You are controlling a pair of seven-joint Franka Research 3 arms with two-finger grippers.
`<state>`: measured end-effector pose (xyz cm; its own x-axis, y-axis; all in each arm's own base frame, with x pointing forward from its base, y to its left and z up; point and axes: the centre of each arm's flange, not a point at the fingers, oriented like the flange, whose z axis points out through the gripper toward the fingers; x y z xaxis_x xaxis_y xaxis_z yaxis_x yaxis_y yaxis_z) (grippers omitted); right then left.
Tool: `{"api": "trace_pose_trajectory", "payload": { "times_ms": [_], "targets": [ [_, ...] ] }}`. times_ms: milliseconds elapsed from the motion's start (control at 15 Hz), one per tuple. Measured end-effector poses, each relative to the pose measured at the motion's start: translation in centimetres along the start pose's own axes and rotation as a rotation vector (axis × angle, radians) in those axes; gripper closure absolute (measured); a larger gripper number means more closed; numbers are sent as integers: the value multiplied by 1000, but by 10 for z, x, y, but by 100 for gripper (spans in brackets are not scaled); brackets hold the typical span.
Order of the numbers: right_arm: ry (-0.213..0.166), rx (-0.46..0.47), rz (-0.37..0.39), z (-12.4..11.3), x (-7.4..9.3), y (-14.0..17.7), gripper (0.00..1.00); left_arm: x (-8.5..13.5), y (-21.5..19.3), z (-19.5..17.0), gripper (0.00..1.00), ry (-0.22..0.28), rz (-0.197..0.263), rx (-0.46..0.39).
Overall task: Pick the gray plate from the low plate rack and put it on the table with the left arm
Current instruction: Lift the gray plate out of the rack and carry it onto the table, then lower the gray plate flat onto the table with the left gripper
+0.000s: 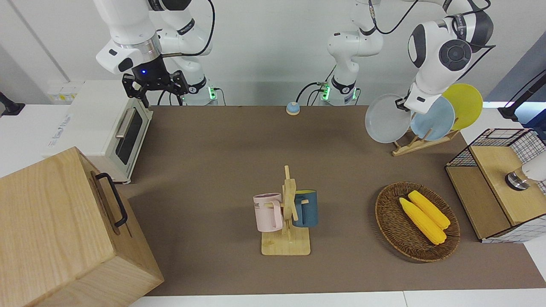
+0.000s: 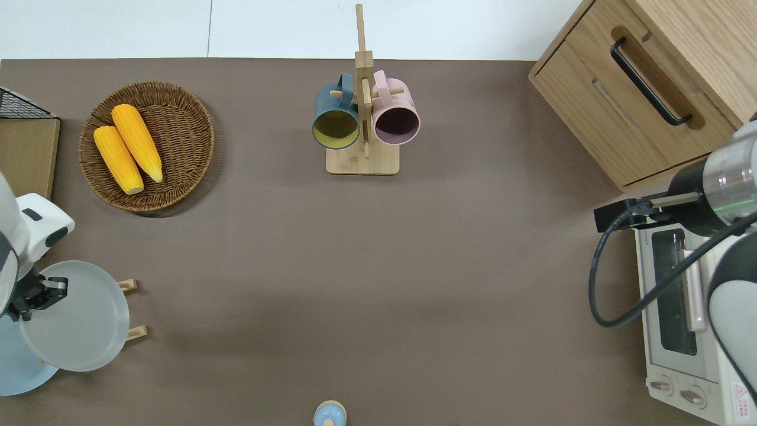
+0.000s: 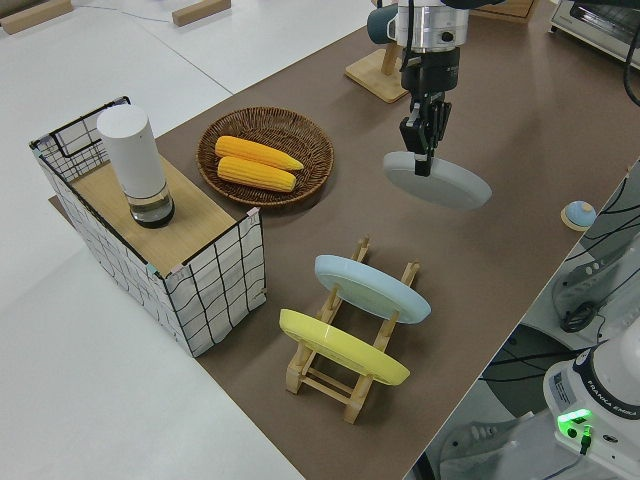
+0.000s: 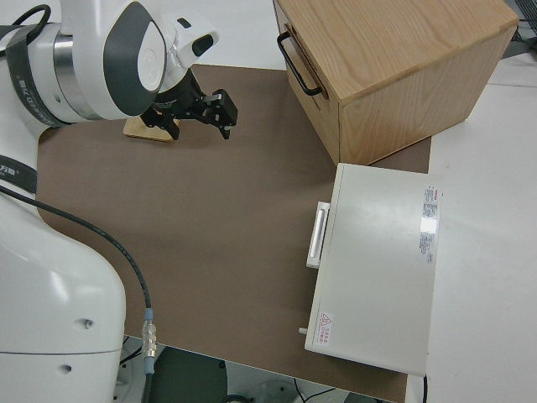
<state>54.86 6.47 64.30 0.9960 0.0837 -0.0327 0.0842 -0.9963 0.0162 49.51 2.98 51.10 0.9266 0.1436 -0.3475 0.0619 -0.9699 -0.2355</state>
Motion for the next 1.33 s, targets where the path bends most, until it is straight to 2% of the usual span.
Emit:
{"api": "trace_pose_trajectory", "payload": {
  "times_ms": [200, 400, 600, 733, 867, 1067, 1333],
  "targets": [
    [0, 0, 0, 0, 0, 0, 1, -5, 22, -7, 95, 2, 52, -181],
    [0, 0, 0, 0, 0, 0, 1, 2, 38, 3, 95, 4, 65, -269],
    [0, 0, 0, 0, 0, 0, 1, 9, 45, 8, 95, 13, 61, -286],
    [0, 0, 0, 0, 0, 0, 1, 15, 54, 11, 95, 55, 50, -352],
    [0, 0, 0, 0, 0, 0, 1, 20, 68, 29, 95, 88, 40, -405],
    [0, 0, 0, 0, 0, 0, 1, 16, 94, 68, 95, 111, 42, -411],
    [0, 0, 0, 0, 0, 0, 1, 5, 91, 102, 95, 107, 49, -406]
  ]
}}
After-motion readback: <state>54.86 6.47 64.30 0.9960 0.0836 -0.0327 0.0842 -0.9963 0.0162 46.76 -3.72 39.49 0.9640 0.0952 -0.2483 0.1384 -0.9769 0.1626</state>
